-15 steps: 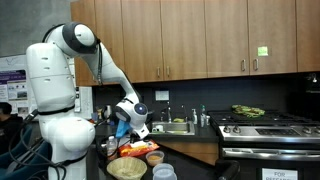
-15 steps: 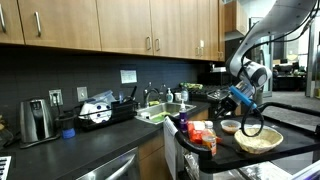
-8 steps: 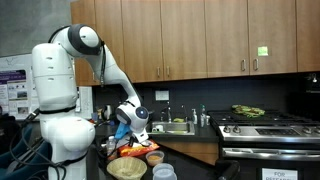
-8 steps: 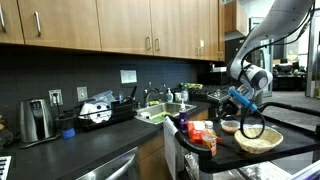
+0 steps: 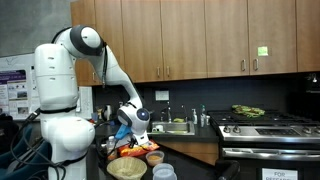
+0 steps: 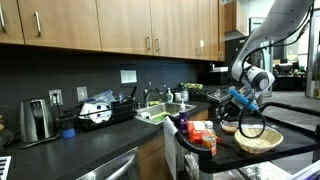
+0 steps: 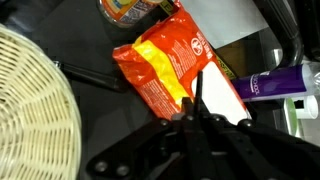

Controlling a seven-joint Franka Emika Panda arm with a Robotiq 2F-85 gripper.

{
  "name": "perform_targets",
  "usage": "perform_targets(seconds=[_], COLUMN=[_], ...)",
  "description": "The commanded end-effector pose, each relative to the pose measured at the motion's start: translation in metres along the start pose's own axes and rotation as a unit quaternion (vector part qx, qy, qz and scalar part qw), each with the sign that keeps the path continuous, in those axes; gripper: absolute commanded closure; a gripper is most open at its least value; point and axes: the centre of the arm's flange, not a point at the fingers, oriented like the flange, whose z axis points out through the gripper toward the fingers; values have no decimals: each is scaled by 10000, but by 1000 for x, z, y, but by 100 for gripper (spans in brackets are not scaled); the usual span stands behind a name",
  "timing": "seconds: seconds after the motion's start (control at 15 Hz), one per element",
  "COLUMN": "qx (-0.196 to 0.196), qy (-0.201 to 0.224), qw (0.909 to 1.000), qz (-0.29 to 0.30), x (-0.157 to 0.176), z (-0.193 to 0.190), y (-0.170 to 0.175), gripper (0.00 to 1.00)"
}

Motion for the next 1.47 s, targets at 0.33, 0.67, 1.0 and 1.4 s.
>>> perform_targets(seconds=[0.33, 0.67, 1.0, 1.4], qx=[215, 326, 263, 157], qy=[184, 172, 61, -127], qw=[9979, 9961, 9938, 9935], qz=[580, 800, 1076, 1124], x=[-23, -13, -4, 1], z=[-54, -60, -64, -66], y=[56, 64, 72, 81], gripper=[99, 99, 99, 99])
